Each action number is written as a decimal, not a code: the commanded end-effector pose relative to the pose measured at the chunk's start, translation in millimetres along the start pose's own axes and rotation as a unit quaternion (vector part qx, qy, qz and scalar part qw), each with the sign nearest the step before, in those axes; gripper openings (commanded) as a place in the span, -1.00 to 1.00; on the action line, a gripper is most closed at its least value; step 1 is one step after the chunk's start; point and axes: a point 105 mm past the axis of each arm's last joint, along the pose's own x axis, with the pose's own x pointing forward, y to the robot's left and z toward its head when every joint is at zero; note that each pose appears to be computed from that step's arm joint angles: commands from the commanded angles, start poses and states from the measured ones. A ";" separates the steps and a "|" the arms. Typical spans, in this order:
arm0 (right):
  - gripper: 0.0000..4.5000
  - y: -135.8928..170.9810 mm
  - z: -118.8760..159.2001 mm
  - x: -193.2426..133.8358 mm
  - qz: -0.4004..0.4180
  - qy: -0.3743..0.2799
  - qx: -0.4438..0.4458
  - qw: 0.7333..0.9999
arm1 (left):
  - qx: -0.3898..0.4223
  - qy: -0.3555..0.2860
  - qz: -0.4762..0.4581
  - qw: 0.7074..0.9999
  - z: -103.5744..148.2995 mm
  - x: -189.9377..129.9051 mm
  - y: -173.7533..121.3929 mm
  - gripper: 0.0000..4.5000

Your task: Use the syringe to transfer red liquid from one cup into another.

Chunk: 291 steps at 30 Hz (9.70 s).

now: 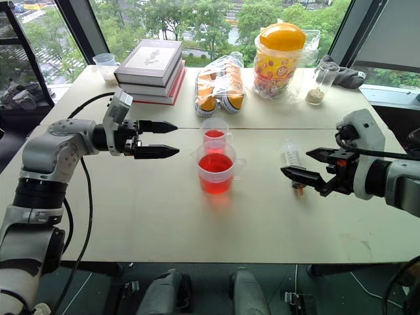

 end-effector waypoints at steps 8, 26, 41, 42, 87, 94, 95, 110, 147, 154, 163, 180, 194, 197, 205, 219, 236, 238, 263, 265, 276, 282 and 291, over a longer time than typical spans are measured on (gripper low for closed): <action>0.96 -56.4 10.8 26.3 -0.084 0.055 0.112 0.989 | 0.033 -0.017 -0.014 0.999 12.2 7.4 -4.5 1.00; 0.96 -104.4 -34.7 117.8 -0.143 0.202 0.190 0.950 | 0.038 -0.035 0.003 0.999 5.7 13.5 -7.5 1.00; -0.28 -106.4 -31.7 139.3 -0.126 0.224 0.143 0.956 | 0.042 -0.043 0.015 0.998 5.4 14.9 -7.5 1.00; -0.38 -106.2 -30.5 139.0 -0.124 0.224 0.143 0.956 | 0.042 -0.043 0.015 0.998 5.3 15.3 -7.6 1.00; -0.38 83.3 36.2 134.1 0.069 -0.441 -0.034 0.894 | 0.054 -0.072 -0.042 0.995 40.1 27.4 -12.1 1.00; -0.38 89.3 26.5 139.5 0.074 -0.427 -0.045 0.900 | 0.059 -0.084 -0.075 0.992 50.9 37.8 -19.8 1.00; -0.38 89.8 25.8 140.0 0.074 -0.426 -0.047 0.900 | 0.060 -0.086 -0.080 0.991 52.5 39.8 -20.6 1.00; -0.38 94.4 25.6 141.6 0.079 -0.421 -0.056 0.902 | 0.041 -0.096 -0.136 0.985 54.4 64.0 -35.9 1.00; -0.38 105.1 15.5 146.2 0.123 -0.390 -0.062 0.910 | 0.078 -0.137 -0.070 0.985 91.7 54.8 -10.5 -0.98; -0.38 105.7 13.1 146.9 0.127 -0.384 -0.060 0.913 | 0.090 -0.148 -0.060 0.983 101.4 49.7 -5.5 -0.98; -0.38 105.9 11.7 146.5 0.127 -0.382 -0.059 0.914 | 0.097 -0.154 -0.053 0.982 106.2 47.5 -2.9 -0.98; -0.38 103.4 38.9 133.7 0.119 -0.419 -0.044 0.899 | 0.042 -0.131 -0.068 0.988 77.1 51.9 -4.8 -0.18; -0.38 102.4 64.4 116.5 0.127 -0.436 -0.026 0.891 | 0.015 -0.100 -0.017 0.995 53.5 20.3 3.8 0.65; -0.38 99.4 71.4 111.9 0.124 -0.441 -0.023 0.889 | 0.013 -0.095 0.003 0.995 50.0 12.0 6.7 0.65; -0.38 75.2 112.9 100.2 0.114 -0.453 -0.008 0.884 | 0.015 -0.086 0.052 0.995 42.3 -3.0 14.2 0.65; -0.38 18.1 150.5 162.5 0.077 -0.448 0.006 0.891 | 0.039 -0.091 0.077 0.992 46.2 -8.3 13.4 0.65; -0.38 16.9 132.3 185.4 0.071 -0.442 0.003 0.894 | 0.117 -0.147 0.044 0.981 115.1 35.5 37.8 0.65; -0.38 19.7 131.7 185.7 0.074 -0.441 -0.004 0.895 | 0.122 -0.151 0.035 0.980 122.9 45.7 39.7 0.65; -0.38 36.3 131.1 185.8 0.095 -0.438 -0.053 0.892 | 0.098 -0.146 0.039 0.984 126.2 84.9 59.2 0.03; -0.38 36.9 131.2 185.8 0.096 -0.438 -0.054 0.892 | 0.095 -0.146 0.039 0.984 124.8 85.9 59.5 -0.45; -0.38 39.3 142.6 176.2 0.100 -0.451 -0.069 0.884 | 0.094 -0.124 0.050 0.986 109.5 83.6 64.9 -0.98; -0.38 41.1 156.9 163.8 0.102 -0.466 -0.073 0.876 | 0.090 -0.109 0.053 0.989 96.5 79.8 67.6 -0.98; -0.38 48.4 174.8 151.2 0.113 -0.484 -0.068 0.865 | 0.086 -0.089 0.049 0.991 83.0 76.7 68.3 -0.98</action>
